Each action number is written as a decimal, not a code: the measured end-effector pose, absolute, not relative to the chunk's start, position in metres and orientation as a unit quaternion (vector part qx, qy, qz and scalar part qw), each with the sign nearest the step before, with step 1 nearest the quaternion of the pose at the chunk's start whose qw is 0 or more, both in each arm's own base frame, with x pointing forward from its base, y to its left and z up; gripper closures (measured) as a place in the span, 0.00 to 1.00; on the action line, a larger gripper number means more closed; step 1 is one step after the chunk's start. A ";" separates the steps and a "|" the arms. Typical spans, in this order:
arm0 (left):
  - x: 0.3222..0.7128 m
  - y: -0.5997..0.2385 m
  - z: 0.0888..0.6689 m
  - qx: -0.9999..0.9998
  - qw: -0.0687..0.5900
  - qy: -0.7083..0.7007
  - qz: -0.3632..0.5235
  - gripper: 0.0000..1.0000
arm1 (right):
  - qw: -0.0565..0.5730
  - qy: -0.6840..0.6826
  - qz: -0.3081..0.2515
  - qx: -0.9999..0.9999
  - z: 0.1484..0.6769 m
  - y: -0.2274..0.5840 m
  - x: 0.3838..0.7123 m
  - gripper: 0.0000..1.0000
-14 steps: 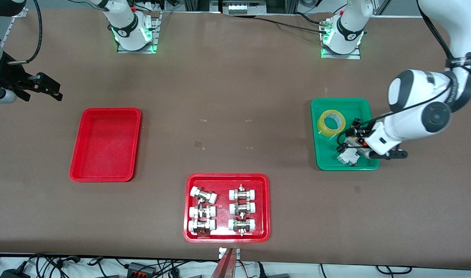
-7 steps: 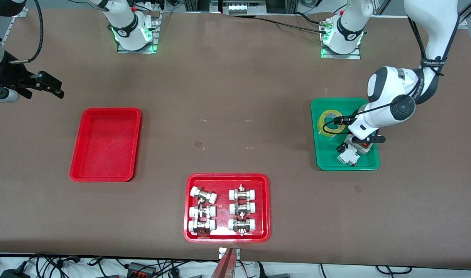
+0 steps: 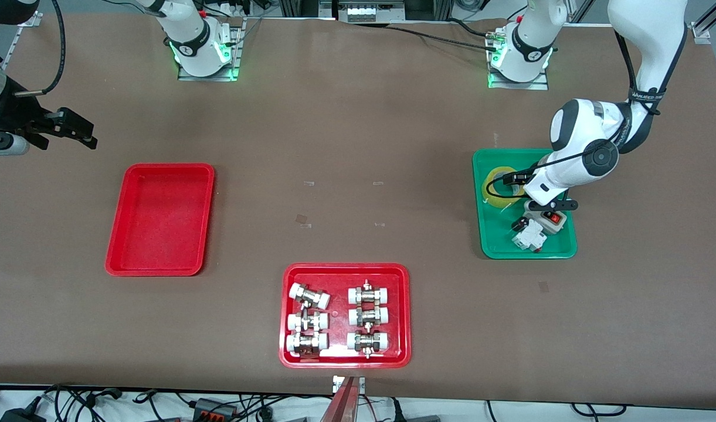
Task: Left arm passes tape to right arm into tray
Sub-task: 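Close the left gripper on the tape roll's rim, then carry the tape with the left gripper while the right gripper reaches toward it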
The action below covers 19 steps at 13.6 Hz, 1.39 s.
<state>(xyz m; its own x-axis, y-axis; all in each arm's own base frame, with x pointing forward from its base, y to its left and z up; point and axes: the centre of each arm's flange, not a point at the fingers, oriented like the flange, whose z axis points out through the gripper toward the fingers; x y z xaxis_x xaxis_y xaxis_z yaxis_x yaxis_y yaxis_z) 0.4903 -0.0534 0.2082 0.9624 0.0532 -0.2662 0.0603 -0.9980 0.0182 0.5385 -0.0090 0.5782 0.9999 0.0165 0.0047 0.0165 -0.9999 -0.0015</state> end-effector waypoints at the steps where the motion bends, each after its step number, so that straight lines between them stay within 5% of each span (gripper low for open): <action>1: 0.489 -0.053 0.206 0.990 0.013 0.029 -0.136 0.13 | 0.001 -0.008 -0.003 -1.000 0.579 -0.009 0.539 0.00; 2: 0.489 -0.054 0.203 0.990 0.014 0.029 -0.137 0.18 | 0.001 -0.008 -0.003 -1.000 0.579 -0.009 0.539 0.00; 4: 0.488 -0.054 0.200 0.990 0.014 0.029 -0.138 0.42 | 0.001 -0.008 -0.003 -1.000 0.579 -0.009 0.539 0.00; 7: 0.488 -0.054 0.199 0.990 0.013 0.036 -0.138 0.56 | 0.001 -0.008 -0.002 -1.000 0.578 -0.010 0.539 0.00; 9: 0.488 -0.055 0.200 0.989 0.010 0.061 -0.137 0.78 | 0.001 -0.006 -0.001 -1.000 0.577 -0.012 0.539 0.00; 15: 0.499 -0.061 0.217 0.986 0.007 0.050 -0.156 0.78 | 0.001 -0.005 0.000 -1.000 0.576 -0.012 0.541 0.00; 19: 0.547 -0.087 0.321 0.981 -0.001 0.024 -0.193 0.78 | 0.001 -0.013 0.002 -1.000 0.574 -0.004 0.542 0.00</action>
<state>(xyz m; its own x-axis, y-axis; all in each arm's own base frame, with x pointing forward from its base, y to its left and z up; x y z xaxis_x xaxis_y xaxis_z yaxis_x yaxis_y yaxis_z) 0.5473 -0.0867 0.3211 0.9246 0.0468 -0.3779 0.0464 -0.9989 -0.0103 0.5424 -0.0042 0.5739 0.9997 0.0254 -0.0042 0.0254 -0.9997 -0.0015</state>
